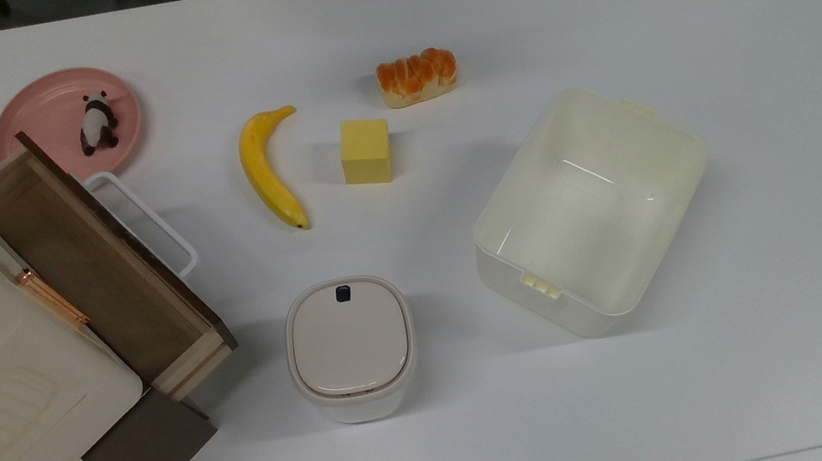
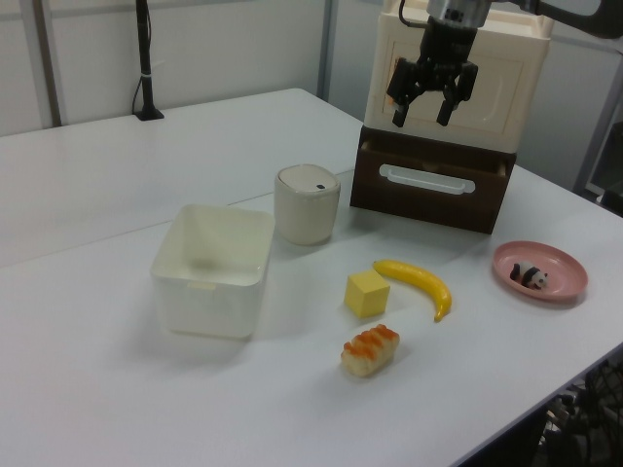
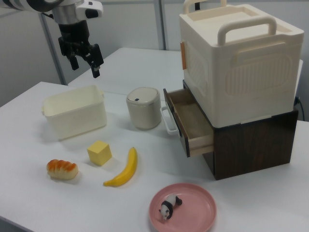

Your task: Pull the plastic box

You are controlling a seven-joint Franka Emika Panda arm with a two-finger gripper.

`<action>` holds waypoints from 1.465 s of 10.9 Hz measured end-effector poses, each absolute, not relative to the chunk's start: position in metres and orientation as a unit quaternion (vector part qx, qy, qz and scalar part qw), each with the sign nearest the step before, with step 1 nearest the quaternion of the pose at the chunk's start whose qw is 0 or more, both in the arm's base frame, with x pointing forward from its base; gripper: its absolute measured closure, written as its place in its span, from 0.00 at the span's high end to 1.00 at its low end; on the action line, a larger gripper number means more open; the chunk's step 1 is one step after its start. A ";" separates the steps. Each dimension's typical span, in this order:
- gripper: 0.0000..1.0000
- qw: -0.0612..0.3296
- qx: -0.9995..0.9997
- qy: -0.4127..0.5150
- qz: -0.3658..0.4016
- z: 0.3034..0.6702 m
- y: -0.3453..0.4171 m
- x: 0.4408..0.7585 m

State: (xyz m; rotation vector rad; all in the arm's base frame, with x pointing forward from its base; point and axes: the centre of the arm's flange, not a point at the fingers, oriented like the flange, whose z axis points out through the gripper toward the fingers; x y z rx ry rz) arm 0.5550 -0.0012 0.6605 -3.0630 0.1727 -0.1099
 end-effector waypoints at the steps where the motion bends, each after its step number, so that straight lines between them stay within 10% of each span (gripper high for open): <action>1: 1.00 0.036 -0.997 0.056 -0.036 0.661 -0.001 0.555; 6: 1.00 0.035 -0.997 0.012 -0.070 0.662 0.005 0.565; 16: 1.00 0.031 -0.893 -0.442 -0.075 0.578 0.114 0.615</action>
